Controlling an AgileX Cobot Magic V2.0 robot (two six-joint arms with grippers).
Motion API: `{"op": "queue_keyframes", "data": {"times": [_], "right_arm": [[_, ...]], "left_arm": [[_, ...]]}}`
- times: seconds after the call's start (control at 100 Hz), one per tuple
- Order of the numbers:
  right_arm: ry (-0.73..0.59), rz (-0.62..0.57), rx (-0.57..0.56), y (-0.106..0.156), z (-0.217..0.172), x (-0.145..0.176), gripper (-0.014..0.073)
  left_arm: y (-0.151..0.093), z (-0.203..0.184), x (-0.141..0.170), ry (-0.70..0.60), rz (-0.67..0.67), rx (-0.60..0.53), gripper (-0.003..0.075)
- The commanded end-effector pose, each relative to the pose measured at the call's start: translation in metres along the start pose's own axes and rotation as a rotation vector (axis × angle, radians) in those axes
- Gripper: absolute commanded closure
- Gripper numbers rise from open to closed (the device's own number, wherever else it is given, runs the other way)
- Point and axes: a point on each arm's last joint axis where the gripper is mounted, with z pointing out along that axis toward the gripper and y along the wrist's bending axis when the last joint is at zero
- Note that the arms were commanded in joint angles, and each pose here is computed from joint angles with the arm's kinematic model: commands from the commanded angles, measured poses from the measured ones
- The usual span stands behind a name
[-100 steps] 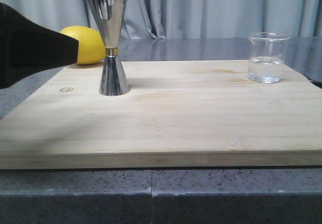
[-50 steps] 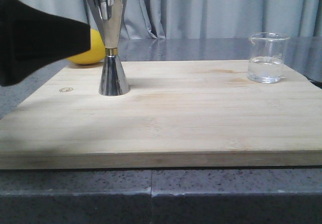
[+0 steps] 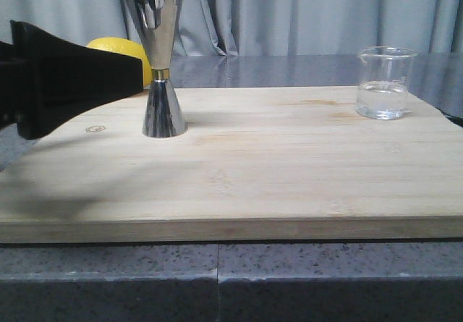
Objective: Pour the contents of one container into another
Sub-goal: 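Move the left gripper toward the steel jigger on the board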
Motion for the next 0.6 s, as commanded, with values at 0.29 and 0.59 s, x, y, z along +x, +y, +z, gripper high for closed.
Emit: {"op": "queue_keyframes", "data": {"times": [0.29, 0.59], "right_arm": [[-0.101, -0.014, 0.015, -0.002, -0.003, -0.015, 0.0156], [-0.101, -0.014, 0.015, -0.002, -0.003, -0.015, 0.0156]], "left_arm": [[0.013, 0.018, -0.006, -0.102, -0.025, 0.178, 0.0102], [0.019, 0.033, -0.016, -0.098, 0.024, 0.193, 0.0102]]}}
